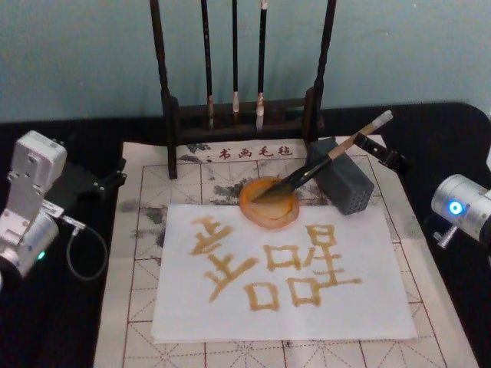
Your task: Pick up the brush from the inkstone, write on the paper, then place the brush back to its original position.
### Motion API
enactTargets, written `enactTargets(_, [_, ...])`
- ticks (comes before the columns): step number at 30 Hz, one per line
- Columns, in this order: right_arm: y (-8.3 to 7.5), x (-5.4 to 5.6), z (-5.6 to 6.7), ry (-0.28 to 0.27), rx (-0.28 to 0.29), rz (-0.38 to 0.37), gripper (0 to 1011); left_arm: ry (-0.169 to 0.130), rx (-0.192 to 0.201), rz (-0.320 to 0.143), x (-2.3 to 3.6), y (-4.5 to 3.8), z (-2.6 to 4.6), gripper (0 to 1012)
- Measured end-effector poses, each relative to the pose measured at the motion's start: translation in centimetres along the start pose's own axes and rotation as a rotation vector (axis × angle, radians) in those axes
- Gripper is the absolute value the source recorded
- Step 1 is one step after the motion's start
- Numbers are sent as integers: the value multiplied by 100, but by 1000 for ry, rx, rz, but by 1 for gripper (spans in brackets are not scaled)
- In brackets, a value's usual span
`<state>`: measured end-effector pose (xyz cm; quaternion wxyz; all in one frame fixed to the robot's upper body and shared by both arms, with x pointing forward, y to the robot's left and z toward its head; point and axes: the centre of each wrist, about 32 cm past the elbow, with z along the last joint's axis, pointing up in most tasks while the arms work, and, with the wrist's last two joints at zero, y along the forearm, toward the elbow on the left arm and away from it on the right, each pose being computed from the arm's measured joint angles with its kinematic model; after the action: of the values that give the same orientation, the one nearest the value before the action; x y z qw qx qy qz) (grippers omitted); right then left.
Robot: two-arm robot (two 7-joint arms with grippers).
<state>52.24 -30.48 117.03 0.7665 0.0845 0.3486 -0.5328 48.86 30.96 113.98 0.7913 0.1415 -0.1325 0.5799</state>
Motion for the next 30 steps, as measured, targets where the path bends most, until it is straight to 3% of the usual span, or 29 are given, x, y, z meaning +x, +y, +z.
enactTargets(8, [128, -67, 37, 75, -15, 13, 1002, 0, 0, 0, 0, 0, 0, 1001])
enactTargets(20, [281, -104, 53, 112, -28, 22, 1002, 0, 0, 0, 0, 0, 0, 1001])
enactTargets(30, [451, -64, 92, 158, -30, 23, 1002, 0, 0, 0, 0, 0, 0, 1001])
